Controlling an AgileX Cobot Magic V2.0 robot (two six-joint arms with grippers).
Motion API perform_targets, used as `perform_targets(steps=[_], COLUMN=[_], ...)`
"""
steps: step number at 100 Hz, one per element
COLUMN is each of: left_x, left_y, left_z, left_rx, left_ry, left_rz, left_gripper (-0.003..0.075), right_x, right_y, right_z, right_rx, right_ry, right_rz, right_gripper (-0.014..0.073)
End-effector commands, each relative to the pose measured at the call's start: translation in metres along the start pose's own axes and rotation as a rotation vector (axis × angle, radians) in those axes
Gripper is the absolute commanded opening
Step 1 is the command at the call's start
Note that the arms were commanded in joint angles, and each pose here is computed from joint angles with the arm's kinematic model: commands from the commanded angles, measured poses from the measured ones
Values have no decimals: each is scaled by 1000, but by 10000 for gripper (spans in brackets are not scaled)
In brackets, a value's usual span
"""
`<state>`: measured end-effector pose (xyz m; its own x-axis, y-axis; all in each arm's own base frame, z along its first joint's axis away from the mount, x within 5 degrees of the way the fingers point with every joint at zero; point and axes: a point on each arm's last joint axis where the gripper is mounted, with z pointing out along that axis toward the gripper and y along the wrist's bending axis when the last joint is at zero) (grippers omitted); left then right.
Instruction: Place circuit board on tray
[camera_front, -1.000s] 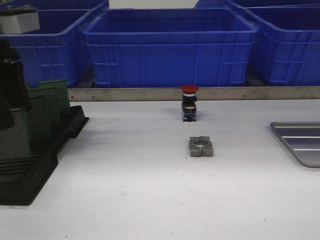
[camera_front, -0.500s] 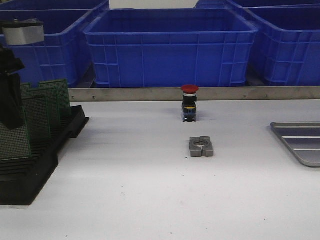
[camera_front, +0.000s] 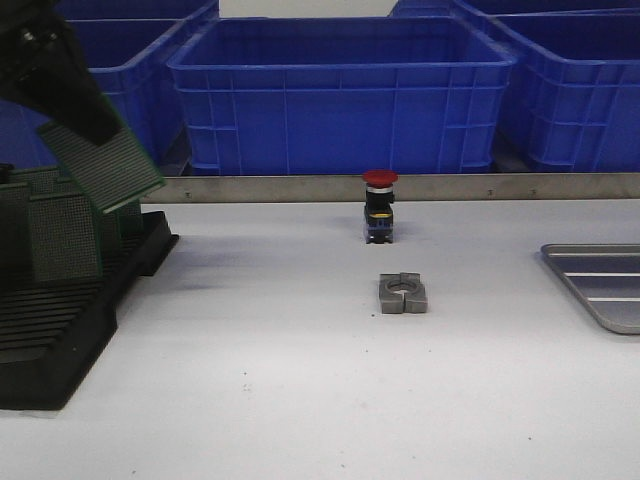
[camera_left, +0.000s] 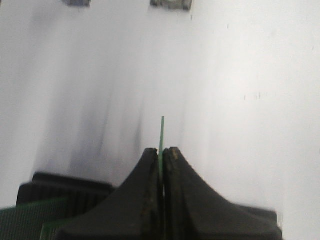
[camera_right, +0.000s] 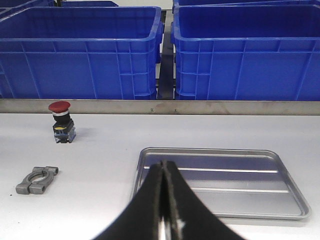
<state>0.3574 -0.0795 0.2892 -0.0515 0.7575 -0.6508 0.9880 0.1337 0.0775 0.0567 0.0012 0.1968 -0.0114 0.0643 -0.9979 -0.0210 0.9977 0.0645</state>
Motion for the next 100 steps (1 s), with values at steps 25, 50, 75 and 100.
perform_targets(steps=[25,50,75,100], left_x=[-79,-113,-137,-139], left_y=[-35,-60,-82,-84], left_z=[5,24,37,39], left_rx=[117,213,289,293], left_ry=[-299,-382,-431,-432], left_rz=[68,115,152,157], left_gripper=[-20,-20,-20,-20], right_x=[-9,-9,-9,-16], right_y=[1,1,1,1], right_z=[-2,-2,-2,-3], right_rx=[-7,-7,-7,-10], right_ry=[-103,-103,-103,-122], right_rz=[-10,-12,-12,22], right_gripper=[-59,-59,-59,-59])
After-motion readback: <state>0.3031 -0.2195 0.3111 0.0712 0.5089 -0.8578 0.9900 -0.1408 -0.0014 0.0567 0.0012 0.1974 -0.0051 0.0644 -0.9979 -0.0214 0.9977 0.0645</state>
